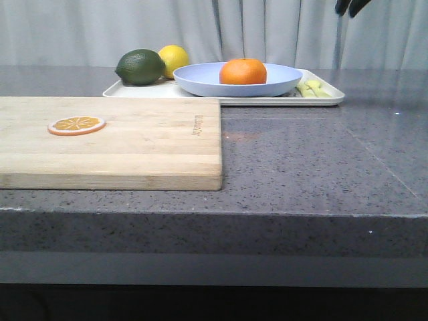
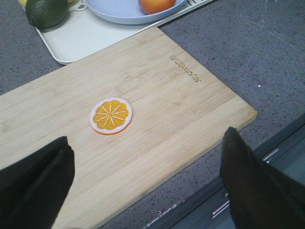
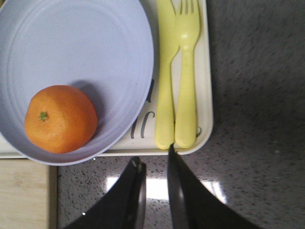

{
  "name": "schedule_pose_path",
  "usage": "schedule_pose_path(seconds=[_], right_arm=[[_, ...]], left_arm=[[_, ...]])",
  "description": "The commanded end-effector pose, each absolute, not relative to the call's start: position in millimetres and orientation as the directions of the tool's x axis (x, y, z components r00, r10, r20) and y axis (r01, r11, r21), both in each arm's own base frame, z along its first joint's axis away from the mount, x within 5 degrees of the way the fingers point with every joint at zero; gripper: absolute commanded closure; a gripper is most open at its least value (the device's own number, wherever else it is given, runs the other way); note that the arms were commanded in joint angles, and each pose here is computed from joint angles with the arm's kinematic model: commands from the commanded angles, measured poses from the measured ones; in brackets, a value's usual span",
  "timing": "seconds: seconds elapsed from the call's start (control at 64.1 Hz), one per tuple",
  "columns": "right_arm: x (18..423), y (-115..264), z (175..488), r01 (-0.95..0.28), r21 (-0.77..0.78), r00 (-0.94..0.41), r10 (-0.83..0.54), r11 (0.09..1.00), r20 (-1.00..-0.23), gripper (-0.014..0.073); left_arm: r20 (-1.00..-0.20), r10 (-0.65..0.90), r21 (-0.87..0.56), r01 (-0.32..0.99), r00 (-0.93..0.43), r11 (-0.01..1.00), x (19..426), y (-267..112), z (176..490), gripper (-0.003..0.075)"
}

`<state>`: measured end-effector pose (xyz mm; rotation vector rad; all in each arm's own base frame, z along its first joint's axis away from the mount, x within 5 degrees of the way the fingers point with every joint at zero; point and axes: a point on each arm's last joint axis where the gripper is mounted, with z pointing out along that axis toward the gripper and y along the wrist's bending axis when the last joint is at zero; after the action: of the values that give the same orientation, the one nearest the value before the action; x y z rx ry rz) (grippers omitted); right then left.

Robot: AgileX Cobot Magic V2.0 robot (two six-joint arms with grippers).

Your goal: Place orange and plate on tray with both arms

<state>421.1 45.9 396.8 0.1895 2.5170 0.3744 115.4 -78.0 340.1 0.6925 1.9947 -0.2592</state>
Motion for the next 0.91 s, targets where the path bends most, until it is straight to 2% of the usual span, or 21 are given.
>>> schedule_pose_path(seconds=[0.0, 0.156, 0.218, 0.343, 0.499, 0.609, 0.889], right_arm=[[369.8, 43.9, 453.5, -0.079, 0.223, -0.778, 0.08, 0.972, -0.623, 0.0445], [314.2, 44.7, 494.5, -0.245, 0.097, -0.661, -0.093, 0.965, -0.744, 0.0445], [289.5, 43.0, 506.1, -0.273, 0.068, -0.607, -0.117, 0.96, -0.786, 0.0445], [250.5, 38.8, 508.4, -0.28, 0.032, -0.521, -0.124, 0.96, -0.844, 0.0445], [211.8, 33.3, 487.0, -0.26, 0.003, -0.417, -0.11, 0.965, -0.902, 0.0445], [187.8, 30.2, 463.6, -0.252, -0.007, -0.396, -0.11, 0.968, -0.912, 0.0445], [129.3, 25.9, 411.5, -0.266, 0.006, -0.496, -0.132, 0.964, -0.858, 0.0445]], left_arm=[[-0.903, 0.317, 0.104, 0.568, -0.291, 0.816, 117.1, -79.7, 354.7, 0.0113], [-0.903, 0.317, 0.104, 0.568, -0.291, 0.816, 117.1, -79.7, 354.7, 0.0113], [-0.903, 0.317, 0.104, 0.568, -0.291, 0.816, 117.1, -79.7, 354.7, 0.0113], [-0.903, 0.317, 0.104, 0.568, -0.291, 0.816, 117.1, -79.7, 354.7, 0.0113], [-0.903, 0.317, 0.104, 0.568, -0.291, 0.816, 117.1, -79.7, 354.7, 0.0113], [-0.903, 0.317, 0.104, 0.568, -0.291, 0.816, 117.1, -79.7, 354.7, 0.0113], [-0.903, 0.317, 0.104, 0.568, -0.291, 0.816, 117.1, -79.7, 354.7, 0.0113]])
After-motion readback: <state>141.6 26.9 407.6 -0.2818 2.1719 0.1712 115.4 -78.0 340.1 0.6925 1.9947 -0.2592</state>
